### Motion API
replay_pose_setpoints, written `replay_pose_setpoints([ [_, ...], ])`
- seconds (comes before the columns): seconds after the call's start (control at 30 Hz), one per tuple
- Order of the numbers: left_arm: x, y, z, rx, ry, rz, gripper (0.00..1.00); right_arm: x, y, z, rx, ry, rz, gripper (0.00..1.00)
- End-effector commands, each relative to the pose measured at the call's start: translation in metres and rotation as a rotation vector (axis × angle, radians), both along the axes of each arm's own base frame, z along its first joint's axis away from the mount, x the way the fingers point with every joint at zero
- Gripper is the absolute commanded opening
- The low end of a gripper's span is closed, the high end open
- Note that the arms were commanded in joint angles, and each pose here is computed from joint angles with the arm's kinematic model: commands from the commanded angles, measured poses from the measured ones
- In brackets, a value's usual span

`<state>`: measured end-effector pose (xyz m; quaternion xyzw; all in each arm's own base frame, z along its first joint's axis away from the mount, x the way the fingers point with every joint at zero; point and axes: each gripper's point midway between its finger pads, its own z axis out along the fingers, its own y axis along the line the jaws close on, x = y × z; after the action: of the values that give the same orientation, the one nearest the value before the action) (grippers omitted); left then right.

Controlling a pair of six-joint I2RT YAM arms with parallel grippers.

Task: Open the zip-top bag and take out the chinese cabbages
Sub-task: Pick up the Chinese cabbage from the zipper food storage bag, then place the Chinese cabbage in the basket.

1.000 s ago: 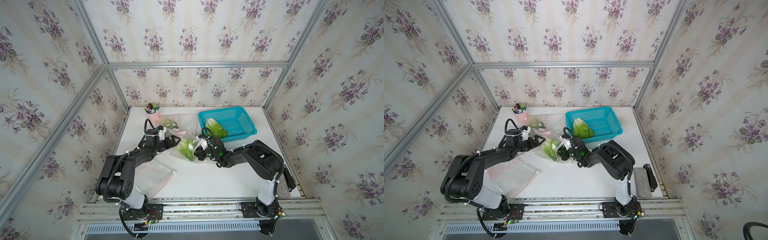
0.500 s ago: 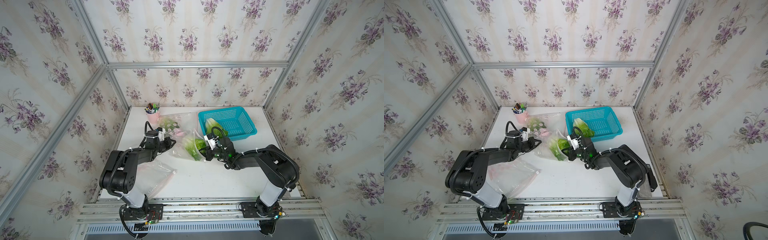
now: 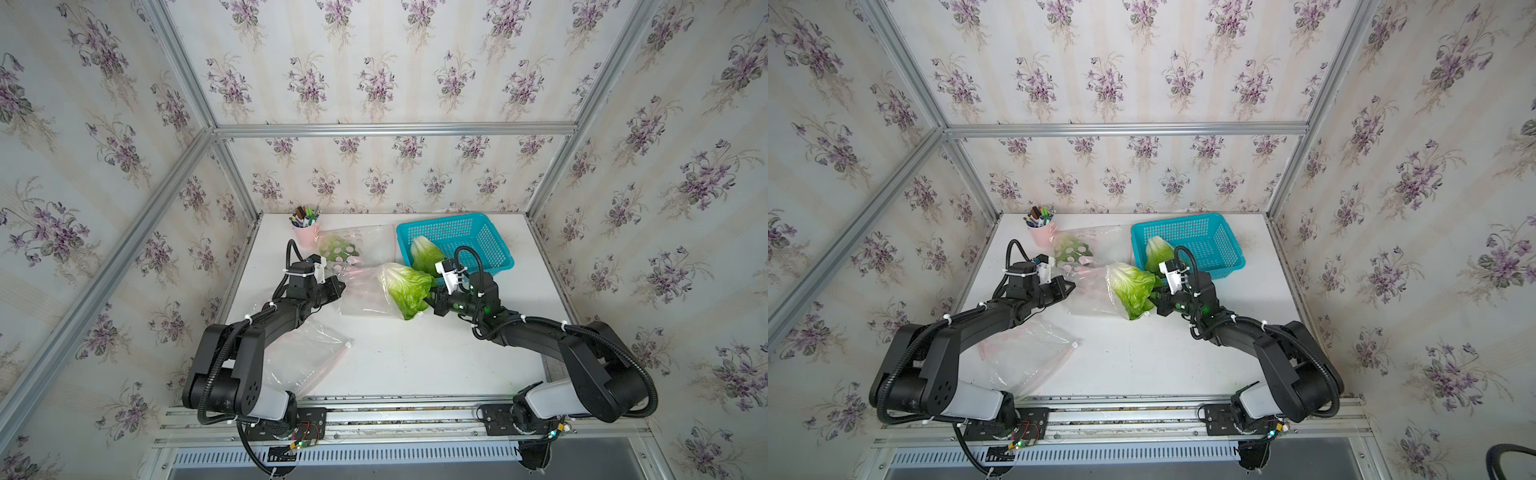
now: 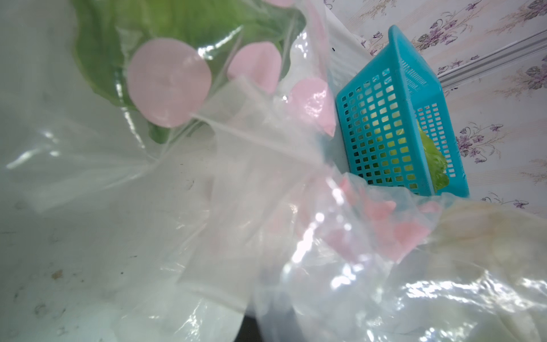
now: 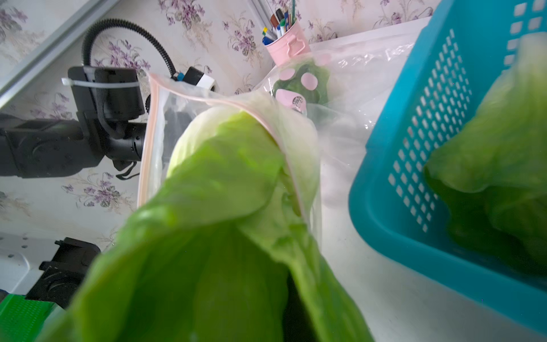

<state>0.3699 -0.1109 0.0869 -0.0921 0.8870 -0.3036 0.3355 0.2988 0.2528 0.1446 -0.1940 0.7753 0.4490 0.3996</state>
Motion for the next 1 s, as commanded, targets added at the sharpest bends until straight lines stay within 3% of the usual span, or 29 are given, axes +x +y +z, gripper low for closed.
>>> replay_pose_setpoints([
  [0.0, -0.001, 0.029, -0.016, 0.138, 0.040, 0.101, 0.00, 0.013, -0.018, 0.022, 0.067, -0.008, -0.078, 0.00],
  [0.53, -0.004, 0.035, -0.011, 0.170, 0.045, 0.113, 0.00, 0.040, -0.075, 0.056, 0.045, 0.006, -0.227, 0.00],
  [0.7, -0.005, 0.036, 0.007, 0.178, 0.008, 0.113, 0.02, 0.065, -0.107, 0.067, -0.042, -0.010, -0.457, 0.00],
  [0.93, -0.008, 0.037, 0.031, 0.196, -0.048, 0.102, 0.21, 0.103, -0.172, 0.062, -0.256, 0.071, -0.850, 0.00],
  [0.97, -0.008, 0.037, 0.035, 0.198, -0.059, 0.102, 0.28, 0.107, -0.180, 0.059, -0.285, 0.095, -0.896, 0.00],
])
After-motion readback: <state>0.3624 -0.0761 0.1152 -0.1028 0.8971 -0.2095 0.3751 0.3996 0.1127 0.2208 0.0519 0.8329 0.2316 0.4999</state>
